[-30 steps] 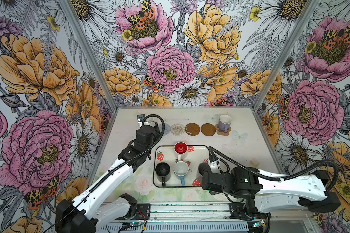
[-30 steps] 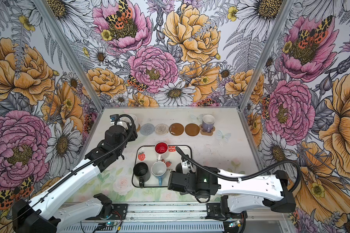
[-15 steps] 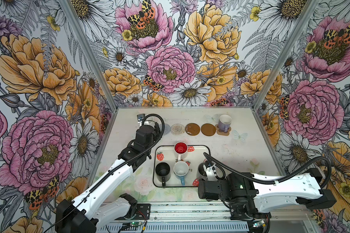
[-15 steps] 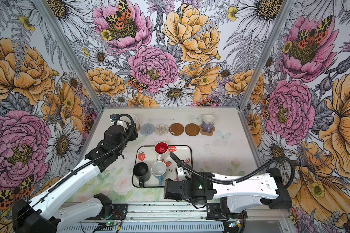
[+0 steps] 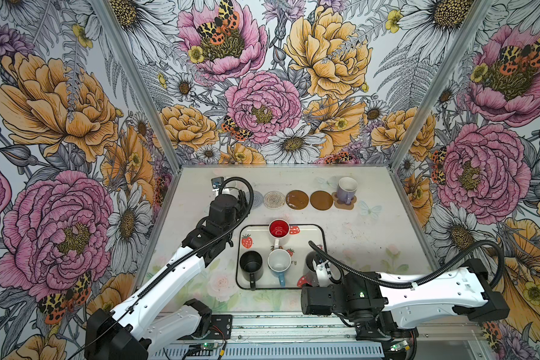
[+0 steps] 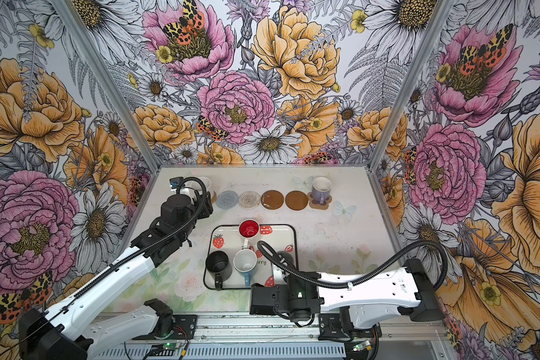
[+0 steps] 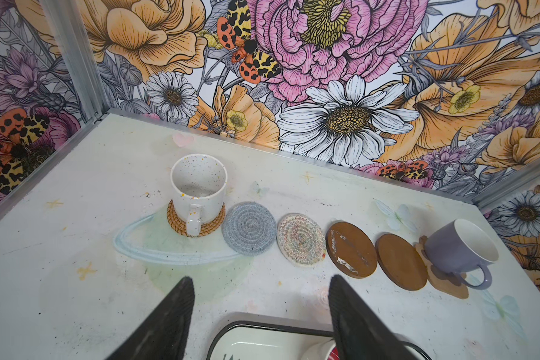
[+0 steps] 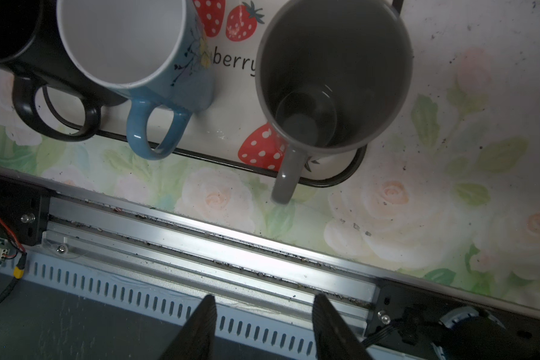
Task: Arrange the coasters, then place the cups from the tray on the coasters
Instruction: 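Lower the open right gripper into the grey mug on the tray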
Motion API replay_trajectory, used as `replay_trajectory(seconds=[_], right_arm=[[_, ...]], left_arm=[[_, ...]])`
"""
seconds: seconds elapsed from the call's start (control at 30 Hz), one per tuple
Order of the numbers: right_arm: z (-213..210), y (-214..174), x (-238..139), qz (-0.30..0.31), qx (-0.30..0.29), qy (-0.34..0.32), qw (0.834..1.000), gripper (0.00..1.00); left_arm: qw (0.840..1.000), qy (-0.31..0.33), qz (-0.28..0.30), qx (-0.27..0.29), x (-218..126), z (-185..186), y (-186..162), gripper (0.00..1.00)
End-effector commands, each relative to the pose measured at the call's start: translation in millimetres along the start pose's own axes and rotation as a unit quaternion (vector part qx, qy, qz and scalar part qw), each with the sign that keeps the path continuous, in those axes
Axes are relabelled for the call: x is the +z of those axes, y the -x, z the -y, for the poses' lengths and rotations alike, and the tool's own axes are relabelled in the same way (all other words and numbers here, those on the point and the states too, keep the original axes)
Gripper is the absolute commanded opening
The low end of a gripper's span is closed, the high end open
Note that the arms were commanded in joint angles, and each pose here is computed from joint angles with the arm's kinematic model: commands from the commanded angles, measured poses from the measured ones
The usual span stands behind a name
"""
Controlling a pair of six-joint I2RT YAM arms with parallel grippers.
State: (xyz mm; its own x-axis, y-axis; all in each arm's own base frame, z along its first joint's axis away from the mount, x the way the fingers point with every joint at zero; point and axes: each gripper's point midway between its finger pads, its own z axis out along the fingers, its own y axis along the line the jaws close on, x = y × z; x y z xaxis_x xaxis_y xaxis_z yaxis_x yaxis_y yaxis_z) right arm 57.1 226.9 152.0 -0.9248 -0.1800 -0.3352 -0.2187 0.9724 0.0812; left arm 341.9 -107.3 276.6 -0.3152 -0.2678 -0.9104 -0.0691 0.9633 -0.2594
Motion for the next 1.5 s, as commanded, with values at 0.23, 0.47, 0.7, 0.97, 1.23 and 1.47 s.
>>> replay_trajectory(seconds=[0.23,0.47,0.7,0.97,1.23,1.47], right_arm=[[-2,6,9,0.020,0.024,0.002,1.000,0.55],[1,10,21,0.025,0.039,0.004,0.999,0.55],[-2,15,40,0.016,0.050,0.017,0.998,0.54],[5,23,53,0.011,0.054,0.008,0.998,0.49],[15,23,66,0.001,0.059,-0.011,0.998,0.45],[21,26,69,-0.001,0.057,-0.017,0.998,0.39]], left_arm=[[1.000,-0.011,0.005,-0.011,-1,0,2,0.70],[1.000,-0.008,0.002,-0.013,2,-3,0,0.70],[1.000,-0.006,-0.003,-0.013,6,-5,-3,0.70],[1.000,-0.002,-0.010,-0.015,13,-7,-7,0.70],[1.000,0.002,-0.021,-0.016,21,-9,-13,0.70],[1.000,0.002,-0.022,-0.019,23,-10,-13,0.70]])
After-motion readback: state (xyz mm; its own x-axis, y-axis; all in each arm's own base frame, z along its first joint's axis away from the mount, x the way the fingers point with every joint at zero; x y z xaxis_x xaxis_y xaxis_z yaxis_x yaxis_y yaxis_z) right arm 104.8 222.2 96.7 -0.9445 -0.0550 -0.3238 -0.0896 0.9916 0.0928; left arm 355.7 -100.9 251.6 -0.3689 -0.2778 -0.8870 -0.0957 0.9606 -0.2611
